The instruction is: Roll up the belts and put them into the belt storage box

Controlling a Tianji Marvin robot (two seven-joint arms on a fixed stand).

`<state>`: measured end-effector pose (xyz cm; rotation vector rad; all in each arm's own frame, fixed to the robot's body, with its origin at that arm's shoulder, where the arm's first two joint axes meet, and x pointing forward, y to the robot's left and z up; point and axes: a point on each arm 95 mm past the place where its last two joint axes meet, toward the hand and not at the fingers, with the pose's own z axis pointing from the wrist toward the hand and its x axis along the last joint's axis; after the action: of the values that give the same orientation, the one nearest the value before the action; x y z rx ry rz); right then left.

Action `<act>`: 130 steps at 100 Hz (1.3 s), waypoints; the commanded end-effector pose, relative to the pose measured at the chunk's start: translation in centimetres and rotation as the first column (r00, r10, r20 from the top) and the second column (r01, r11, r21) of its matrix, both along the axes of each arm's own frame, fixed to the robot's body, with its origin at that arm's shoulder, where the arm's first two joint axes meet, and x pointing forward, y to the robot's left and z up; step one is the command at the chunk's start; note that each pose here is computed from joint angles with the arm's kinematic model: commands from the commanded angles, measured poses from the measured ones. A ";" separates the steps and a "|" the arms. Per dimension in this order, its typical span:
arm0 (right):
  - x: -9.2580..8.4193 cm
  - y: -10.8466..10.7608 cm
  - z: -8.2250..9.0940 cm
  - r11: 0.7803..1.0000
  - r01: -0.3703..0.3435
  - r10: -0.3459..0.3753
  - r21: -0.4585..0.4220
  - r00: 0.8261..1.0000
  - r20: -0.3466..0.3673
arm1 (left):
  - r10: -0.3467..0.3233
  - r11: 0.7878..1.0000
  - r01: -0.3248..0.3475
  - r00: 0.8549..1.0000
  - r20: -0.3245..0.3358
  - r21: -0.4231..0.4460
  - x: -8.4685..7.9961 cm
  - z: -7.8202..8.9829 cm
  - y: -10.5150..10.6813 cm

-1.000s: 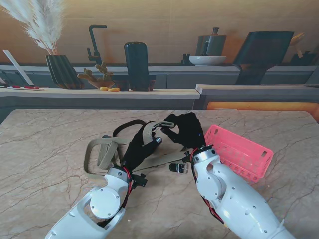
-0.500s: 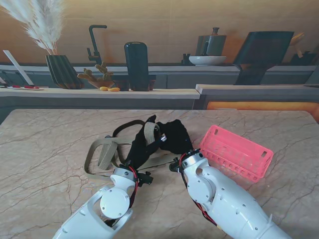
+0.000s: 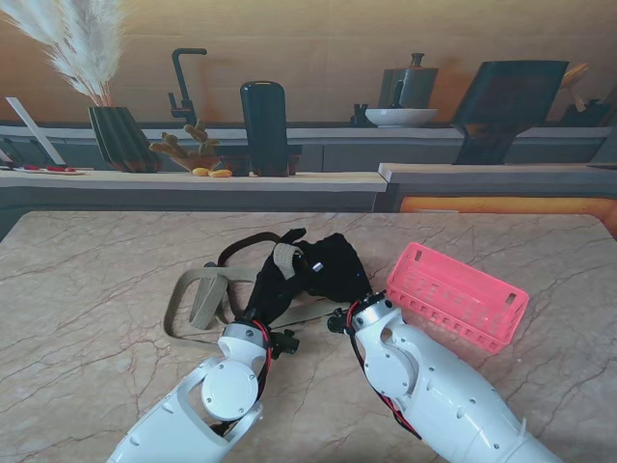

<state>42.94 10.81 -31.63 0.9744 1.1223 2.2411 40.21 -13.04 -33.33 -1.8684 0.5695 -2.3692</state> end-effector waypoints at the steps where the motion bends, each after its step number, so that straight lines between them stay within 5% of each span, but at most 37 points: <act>1: -1.2 1.5 0.4 0.998 -0.047 0.047 0.031 0.999 0.016 | 0.015 1.000 -0.016 1.000 -0.007 -0.009 0.1 0.0 -0.2; 39: -1.1 1.2 -0.1 0.995 0.009 0.002 0.103 0.995 -0.103 | 0.026 0.984 -0.032 0.999 -0.036 -0.175 -1.0 0.9 0.3; 62: -1.1 0.7 -0.4 0.997 -0.002 0.013 0.073 0.990 -0.142 | 0.005 0.969 -0.021 0.998 -0.065 -0.245 -1.7 1.3 0.3; 94: -1.9 -0.4 -0.2 0.984 -0.087 0.077 -0.156 0.995 -0.067 | 0.035 0.975 -0.049 0.997 -0.068 -0.217 -1.4 1.4 0.2; 130: -3.4 -3.4 1.0 0.975 -0.016 0.008 -0.222 0.999 -0.039 | 0.055 0.991 -0.059 0.998 -0.033 -0.123 -0.8 1.4 0.8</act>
<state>40.22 7.82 -30.24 0.9203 1.3515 2.0672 39.05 -12.44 -32.10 -1.9538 0.3900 -2.4064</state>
